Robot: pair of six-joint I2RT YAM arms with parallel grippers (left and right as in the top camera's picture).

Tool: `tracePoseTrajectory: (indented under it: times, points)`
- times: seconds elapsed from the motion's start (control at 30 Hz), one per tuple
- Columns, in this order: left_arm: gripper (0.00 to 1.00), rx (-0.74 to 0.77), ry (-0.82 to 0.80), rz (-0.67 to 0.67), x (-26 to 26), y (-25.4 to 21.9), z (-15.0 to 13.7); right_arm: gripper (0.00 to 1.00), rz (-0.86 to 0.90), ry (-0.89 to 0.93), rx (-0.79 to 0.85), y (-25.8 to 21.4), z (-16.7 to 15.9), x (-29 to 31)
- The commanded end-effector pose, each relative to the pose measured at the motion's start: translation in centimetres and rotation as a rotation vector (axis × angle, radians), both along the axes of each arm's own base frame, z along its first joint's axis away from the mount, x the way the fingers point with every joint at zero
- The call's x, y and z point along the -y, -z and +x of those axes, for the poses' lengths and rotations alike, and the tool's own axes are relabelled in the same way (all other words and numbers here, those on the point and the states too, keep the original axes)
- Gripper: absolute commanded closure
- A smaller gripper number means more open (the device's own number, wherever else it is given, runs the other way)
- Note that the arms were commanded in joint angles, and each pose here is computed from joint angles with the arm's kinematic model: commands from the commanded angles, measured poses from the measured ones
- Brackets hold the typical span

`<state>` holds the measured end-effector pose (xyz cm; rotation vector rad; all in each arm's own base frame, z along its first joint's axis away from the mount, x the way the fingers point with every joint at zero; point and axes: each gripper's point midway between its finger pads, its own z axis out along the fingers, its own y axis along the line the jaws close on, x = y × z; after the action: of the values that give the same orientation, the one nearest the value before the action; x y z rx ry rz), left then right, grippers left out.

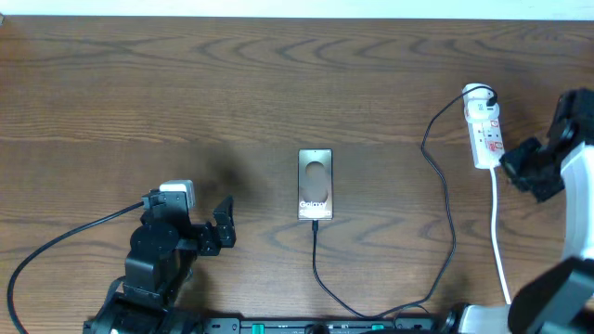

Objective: Plug charger to phone and switch on socket
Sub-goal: 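Move the right gripper to the power strip's switch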

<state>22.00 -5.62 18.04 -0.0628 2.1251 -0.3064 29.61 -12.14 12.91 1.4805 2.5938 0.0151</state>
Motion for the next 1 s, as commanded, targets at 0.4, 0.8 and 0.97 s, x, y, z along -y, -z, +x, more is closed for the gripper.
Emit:
tracePoseTrajectory:
  times: [0.4,0.8,0.97]
  points:
    - [0.02,-0.22,0.005,0.09,-1.2,4.6,-3.3,0.99,0.067,0.131,-0.01,3.1,6.9,3.9]
    - [0.02,-0.263,0.005,0.103,-1.4,5.3,-4.1,0.99,0.164,0.198,0.086,5.8,10.4,4.2]
    - [0.02,-0.263,0.005,0.103,-1.4,5.3,-4.1,0.99,0.153,0.217,0.13,5.7,11.5,4.7]
